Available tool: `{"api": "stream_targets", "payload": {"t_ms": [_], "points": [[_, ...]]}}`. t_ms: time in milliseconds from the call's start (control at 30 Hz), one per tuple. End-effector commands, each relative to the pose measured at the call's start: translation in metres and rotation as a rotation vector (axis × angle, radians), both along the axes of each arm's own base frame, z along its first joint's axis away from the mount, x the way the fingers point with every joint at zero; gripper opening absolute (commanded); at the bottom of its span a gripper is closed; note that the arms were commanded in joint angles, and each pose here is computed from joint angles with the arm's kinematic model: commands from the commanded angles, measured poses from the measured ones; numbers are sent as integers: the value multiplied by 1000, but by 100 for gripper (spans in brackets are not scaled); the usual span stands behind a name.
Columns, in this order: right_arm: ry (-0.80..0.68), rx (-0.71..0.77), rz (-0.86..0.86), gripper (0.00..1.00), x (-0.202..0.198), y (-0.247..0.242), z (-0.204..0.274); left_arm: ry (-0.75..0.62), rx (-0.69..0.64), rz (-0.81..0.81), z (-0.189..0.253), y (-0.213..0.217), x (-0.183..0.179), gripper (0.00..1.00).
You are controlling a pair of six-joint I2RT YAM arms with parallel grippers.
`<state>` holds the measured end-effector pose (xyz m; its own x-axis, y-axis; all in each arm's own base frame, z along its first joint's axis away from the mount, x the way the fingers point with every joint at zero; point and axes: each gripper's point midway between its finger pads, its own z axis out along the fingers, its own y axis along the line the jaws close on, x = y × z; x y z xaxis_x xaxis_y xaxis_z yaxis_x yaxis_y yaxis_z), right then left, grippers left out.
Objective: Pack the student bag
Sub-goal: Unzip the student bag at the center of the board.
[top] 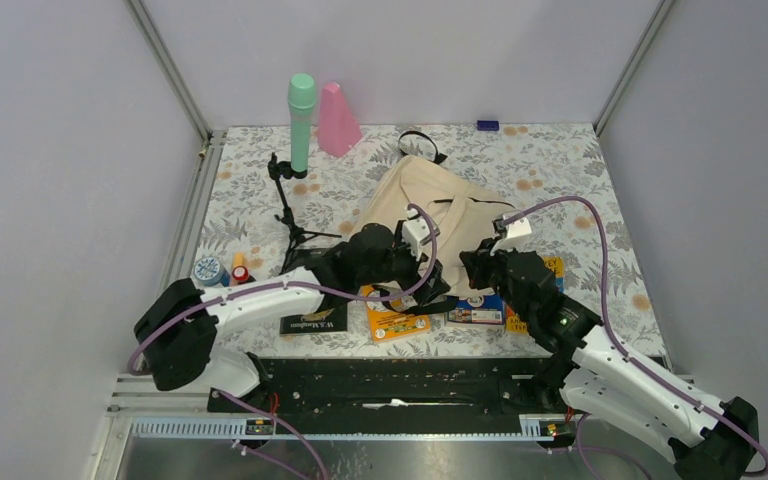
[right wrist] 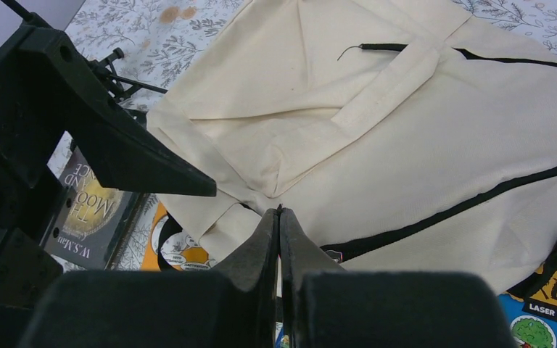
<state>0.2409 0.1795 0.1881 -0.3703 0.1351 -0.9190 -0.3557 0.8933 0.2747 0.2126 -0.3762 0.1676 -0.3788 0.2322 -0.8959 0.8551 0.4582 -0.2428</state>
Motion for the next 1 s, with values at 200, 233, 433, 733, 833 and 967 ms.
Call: {"api": "stream_targets", "payload": {"t_ms": [200,233,433,733,833,967], "points": [[-48,84,-24,0,0,-3,38,-109,-132,-127,27,-49,10,95],[-45,79,-28,0,0,-4,38,-113,-131,-116,26,-50,13,95],[-44,64,-46,0,0,-9,39,-132,-141,-83,23,-57,25,84],[-41,56,-126,0,2,-24,38,-117,-136,-103,14,-70,25,50],[-33,38,-158,0,4,-29,33,-109,-121,-108,6,-72,24,42],[-28,25,-185,0,8,-32,32,-97,-93,-111,-4,-72,22,20]]}}
